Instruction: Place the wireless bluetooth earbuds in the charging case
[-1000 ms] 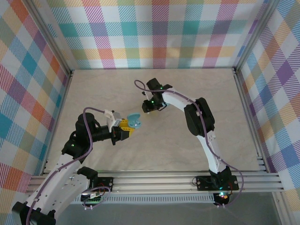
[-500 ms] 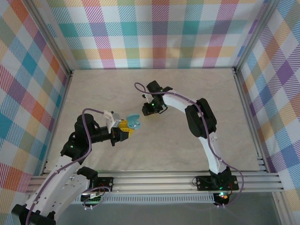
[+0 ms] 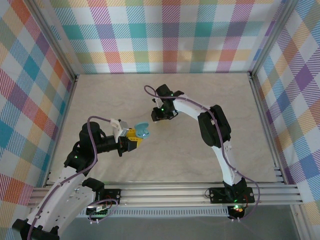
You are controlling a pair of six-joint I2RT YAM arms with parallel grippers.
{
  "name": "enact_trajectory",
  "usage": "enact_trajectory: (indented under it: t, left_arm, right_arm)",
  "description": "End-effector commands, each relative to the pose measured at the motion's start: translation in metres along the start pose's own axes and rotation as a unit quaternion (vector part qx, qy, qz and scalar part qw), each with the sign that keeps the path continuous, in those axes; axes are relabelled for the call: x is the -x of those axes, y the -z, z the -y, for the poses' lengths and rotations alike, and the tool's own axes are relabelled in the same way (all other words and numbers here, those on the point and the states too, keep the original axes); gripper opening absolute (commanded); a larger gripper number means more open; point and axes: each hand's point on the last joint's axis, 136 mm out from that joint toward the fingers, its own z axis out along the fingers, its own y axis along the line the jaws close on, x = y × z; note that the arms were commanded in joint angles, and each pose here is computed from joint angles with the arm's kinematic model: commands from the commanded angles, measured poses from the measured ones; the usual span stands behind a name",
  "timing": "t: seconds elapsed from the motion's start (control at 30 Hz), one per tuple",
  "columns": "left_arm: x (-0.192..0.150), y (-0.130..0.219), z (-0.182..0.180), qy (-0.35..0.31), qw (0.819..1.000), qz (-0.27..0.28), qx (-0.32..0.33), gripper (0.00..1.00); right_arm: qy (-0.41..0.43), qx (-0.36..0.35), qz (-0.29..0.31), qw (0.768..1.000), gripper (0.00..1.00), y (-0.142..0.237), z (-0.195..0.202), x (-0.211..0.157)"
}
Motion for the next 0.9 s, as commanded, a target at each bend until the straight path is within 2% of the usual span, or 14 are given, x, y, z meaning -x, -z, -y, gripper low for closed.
enact_trajectory:
  t: [0.0, 0.6, 0.87]
  left_arm:
    - [0.004, 0.003, 0.0, -0.013, 1.0, 0.006, 0.003, 0.14]
    - [0.005, 0.003, 0.0, -0.015, 1.0, 0.006, 0.004, 0.14]
    - [0.006, 0.004, 0.001, -0.016, 1.0, 0.004, 0.004, 0.14]
  right_arm:
    - [-0.015, -0.009, -0.011, 1.0, 0.38, -0.003, 0.0, -0.001]
    - [-0.013, -0.035, -0.035, 0.999, 0.34, -0.017, 0.008, -0.008]
    - [-0.009, -0.033, -0.042, 0.999, 0.28, -0.022, 0.004, -0.009]
